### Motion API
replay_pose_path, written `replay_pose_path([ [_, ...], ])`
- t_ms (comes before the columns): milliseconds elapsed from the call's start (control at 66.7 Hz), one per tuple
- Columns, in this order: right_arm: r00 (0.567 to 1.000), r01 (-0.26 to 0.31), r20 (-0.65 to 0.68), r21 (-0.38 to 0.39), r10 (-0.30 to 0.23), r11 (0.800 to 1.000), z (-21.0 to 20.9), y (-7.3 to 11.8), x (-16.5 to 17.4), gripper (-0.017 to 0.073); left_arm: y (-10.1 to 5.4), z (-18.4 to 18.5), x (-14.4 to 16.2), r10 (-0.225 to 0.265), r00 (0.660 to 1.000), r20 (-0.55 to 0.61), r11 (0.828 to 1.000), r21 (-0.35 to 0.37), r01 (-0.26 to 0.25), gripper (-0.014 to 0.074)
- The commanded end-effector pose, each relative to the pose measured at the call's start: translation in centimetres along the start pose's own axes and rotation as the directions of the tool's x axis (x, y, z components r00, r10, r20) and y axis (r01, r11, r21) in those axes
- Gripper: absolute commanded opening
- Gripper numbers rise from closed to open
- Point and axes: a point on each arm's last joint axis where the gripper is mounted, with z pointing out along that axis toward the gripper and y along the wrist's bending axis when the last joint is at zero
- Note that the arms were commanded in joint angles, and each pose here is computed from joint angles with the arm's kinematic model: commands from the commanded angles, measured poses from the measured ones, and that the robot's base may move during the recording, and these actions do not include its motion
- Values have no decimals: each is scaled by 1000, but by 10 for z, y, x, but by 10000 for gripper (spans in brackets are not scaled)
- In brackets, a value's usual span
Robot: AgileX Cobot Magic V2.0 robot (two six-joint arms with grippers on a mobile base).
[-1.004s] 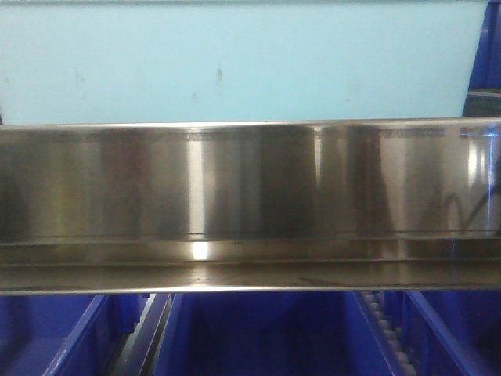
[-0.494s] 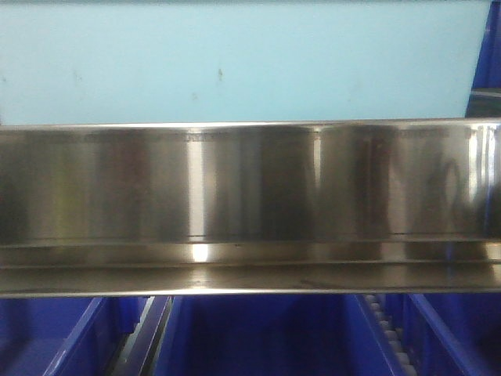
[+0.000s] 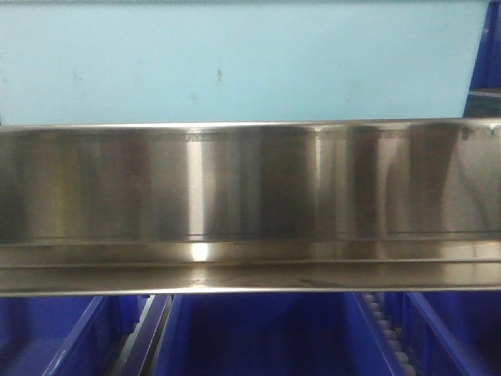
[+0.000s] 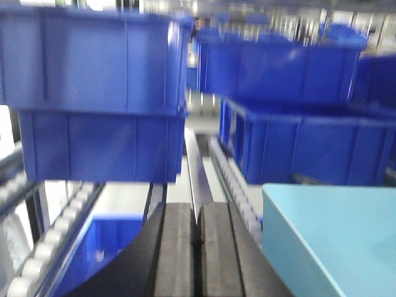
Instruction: Move two blue bins to right shelf middle
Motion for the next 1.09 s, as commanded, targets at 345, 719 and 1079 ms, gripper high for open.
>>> replay_pose_path([
  [345, 964, -42, -262, -25, 34, 999, 92, 1, -37, -165, -2, 87, -26, -7, 996, -86, 1000, 4, 7, -111],
  [719, 816, -96, -575, -32, 60, 995, 159, 27, -10, -141, -23, 138, -32, -38, 910, -414, 995, 70, 74, -111],
  [1079, 756, -98, -654, -59, 36, 993, 188, 93, -26, -141, -73, 185, -55, -37, 826, -562, 998, 15, 55, -111],
])
